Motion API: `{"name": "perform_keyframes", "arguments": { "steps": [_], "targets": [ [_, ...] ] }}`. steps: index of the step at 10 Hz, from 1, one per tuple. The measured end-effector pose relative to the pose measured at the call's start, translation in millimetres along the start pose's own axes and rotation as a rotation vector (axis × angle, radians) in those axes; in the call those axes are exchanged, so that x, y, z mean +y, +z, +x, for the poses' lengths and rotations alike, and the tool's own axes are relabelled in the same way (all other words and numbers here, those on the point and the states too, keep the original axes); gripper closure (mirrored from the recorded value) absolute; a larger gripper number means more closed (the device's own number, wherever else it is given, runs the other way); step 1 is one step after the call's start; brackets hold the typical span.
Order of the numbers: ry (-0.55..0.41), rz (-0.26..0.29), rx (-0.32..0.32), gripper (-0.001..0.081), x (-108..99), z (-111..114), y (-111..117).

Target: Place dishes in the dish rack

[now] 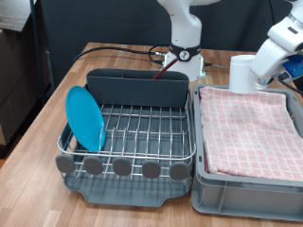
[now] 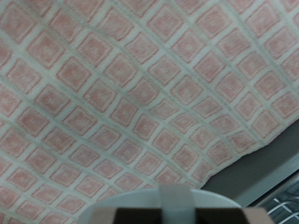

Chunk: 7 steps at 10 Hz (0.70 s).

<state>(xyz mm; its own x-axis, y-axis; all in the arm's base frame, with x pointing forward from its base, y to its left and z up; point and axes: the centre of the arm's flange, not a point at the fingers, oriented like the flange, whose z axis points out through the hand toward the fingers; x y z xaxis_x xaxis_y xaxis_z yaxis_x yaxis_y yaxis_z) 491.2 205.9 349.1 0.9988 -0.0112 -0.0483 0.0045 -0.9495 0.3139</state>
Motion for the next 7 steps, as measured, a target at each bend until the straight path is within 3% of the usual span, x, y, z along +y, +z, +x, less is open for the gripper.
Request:
{"name": "perform_keyframes", "arguments": {
  "steps": [5,7],
  "targets": [
    [0.189,0.077,0.108,0.0734,61.6,63.4,-9.2],
    [0.266,0.098,0.119,0.0734,87.1,85.5,-10.3]
  ]
}}
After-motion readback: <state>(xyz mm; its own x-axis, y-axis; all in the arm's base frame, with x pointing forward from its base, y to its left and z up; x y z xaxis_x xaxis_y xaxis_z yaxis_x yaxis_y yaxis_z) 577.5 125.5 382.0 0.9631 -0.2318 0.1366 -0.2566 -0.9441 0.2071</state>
